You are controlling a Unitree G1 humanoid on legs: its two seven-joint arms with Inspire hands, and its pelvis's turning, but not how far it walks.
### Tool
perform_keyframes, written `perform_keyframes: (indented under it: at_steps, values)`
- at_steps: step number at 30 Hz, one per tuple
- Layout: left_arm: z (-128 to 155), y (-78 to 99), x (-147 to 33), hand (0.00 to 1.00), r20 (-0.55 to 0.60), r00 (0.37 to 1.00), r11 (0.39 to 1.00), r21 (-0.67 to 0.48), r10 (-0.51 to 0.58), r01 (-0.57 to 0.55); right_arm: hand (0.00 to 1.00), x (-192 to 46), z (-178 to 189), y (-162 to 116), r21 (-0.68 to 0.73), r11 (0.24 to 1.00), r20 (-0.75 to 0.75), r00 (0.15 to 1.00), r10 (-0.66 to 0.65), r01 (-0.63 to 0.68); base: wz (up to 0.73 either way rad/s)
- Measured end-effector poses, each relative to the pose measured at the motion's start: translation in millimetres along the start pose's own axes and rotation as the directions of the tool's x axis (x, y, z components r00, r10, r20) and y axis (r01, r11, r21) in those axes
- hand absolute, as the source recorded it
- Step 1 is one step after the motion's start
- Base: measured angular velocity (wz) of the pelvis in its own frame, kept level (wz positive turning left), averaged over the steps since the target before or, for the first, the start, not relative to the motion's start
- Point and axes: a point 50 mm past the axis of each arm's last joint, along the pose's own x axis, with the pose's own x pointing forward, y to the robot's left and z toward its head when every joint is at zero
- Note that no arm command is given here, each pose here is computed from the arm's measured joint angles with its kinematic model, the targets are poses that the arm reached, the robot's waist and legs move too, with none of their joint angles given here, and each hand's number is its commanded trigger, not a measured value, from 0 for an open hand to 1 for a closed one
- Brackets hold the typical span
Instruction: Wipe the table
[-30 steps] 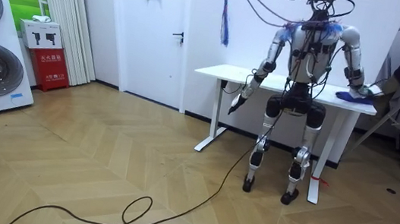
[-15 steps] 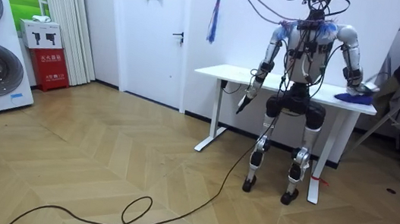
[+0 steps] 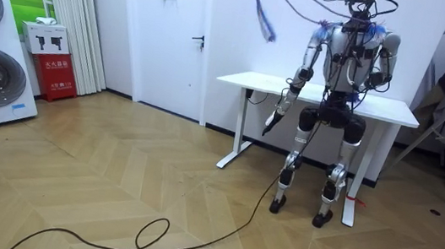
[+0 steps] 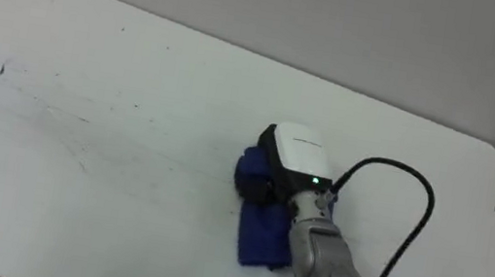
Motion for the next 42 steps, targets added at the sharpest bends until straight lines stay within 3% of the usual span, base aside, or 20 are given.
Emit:
perform_keyframes:
  at_steps: [8,13,16,21,24,27,33,42]
  values:
    - [3.6,5.1,-1.5,0.00,0.020,1.000,1.000,-0.020,0.014,-0.014,1.00,-9.0,-10.5,6.2,0.016,0.999,-0.031,0.999,-0.035,0.035,0.06]
    - [2.9,6.3,-2.3,0.00,0.022,0.999,0.999,-0.033,0.027,-0.026,1.00,-25.8,-34.9,14.3,0.119,0.987,-0.142,0.986,-0.087,0.105,0.18]
    - [-8.7,15.1,-3.6,0.00,-0.013,0.997,0.996,-0.052,0.074,-0.074,1.00,-54.0,-71.3,17.0,0.191,0.955,-0.340,0.928,-0.151,0.226,0.10]
    - [-38.2,45.2,-9.3,0.00,-0.087,0.980,0.981,-0.057,0.180,-0.185,1.00,-128.0,-157.5,8.4,0.120,0.920,-0.676,0.709,-0.200,0.373,0.04]
    - [-42.4,55.5,-10.5,0.00,-0.088,0.974,0.973,-0.085,0.207,-0.215,1.00,-166.8,-195.6,-3.9,0.049,0.922,-0.788,0.582,-0.201,0.384,-0.07]
    - [-36.7,56.0,-8.2,0.00,-0.069,0.977,0.970,-0.123,0.203,-0.210,1.00,-188.5,-208.6,-6.4,0.027,0.927,-0.834,0.520,-0.185,0.373,-0.10]
    - [-21.4,47.1,-4.6,0.00,-0.010,0.986,0.976,-0.142,0.165,-0.165,1.00,-183.1,-208.7,-7.0,0.047,0.934,-0.836,0.526,-0.158,0.355,-0.12]
    - [-21.9,43.9,-4.9,0.00,-0.003,0.988,0.975,-0.159,0.153,-0.152,1.00,-171.1,-206.4,-8.4,0.055,0.936,-0.827,0.541,-0.153,0.348,-0.04]
